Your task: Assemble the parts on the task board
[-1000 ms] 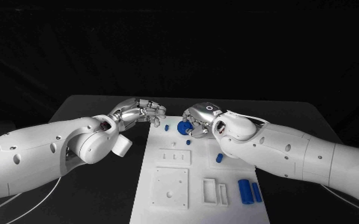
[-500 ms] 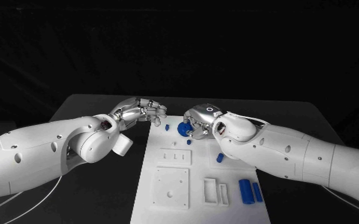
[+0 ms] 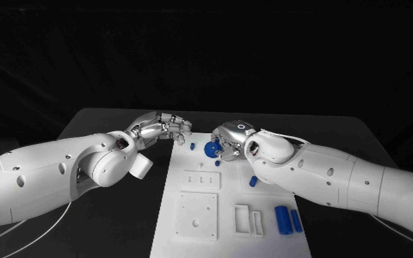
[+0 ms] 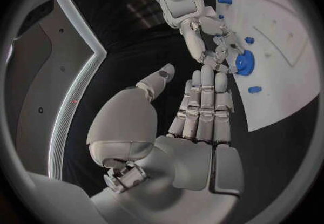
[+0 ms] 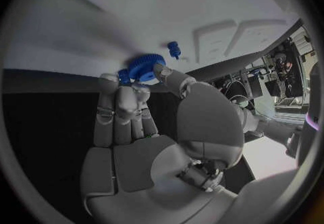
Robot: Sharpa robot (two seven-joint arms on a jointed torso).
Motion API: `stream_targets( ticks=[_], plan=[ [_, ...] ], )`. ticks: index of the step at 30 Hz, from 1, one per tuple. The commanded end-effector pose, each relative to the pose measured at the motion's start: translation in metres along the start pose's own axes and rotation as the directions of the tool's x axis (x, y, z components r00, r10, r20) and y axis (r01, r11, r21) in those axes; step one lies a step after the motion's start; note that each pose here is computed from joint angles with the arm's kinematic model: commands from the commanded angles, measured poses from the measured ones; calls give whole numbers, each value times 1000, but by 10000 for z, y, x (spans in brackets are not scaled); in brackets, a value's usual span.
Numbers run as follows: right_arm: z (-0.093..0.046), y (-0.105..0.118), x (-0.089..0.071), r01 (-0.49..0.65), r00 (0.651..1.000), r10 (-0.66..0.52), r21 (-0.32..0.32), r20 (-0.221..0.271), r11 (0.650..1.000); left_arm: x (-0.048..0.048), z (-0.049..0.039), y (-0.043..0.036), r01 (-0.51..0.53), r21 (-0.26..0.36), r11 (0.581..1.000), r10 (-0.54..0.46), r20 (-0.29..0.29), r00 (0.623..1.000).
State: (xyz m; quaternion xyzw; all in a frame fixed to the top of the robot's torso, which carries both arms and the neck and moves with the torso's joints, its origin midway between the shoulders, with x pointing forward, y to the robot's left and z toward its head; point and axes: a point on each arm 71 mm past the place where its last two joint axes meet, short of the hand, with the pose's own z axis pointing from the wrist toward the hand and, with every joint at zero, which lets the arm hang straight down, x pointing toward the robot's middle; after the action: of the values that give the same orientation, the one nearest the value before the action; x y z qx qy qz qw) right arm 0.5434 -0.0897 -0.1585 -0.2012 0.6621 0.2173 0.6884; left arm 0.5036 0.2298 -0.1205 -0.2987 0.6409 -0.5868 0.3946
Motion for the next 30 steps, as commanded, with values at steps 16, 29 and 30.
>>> stream_targets(
  ticks=[16, 29, 30],
  plan=[
    [-212, -153, -227, -120, 985, 118, 7, 125, 993, -28, -18, -13, -3, 10, 1000, 3, -3, 1000],
    [-406, -511, -461, -230, 971, 226, 48, 79, 972, -76, -30, -5, -6, 8, 1000, 6, 10, 1000],
    [-402, -506, -453, -229, 972, 226, 48, 69, 972, -74, -28, -5, -6, 8, 1000, 6, 9, 1000]
  ],
)
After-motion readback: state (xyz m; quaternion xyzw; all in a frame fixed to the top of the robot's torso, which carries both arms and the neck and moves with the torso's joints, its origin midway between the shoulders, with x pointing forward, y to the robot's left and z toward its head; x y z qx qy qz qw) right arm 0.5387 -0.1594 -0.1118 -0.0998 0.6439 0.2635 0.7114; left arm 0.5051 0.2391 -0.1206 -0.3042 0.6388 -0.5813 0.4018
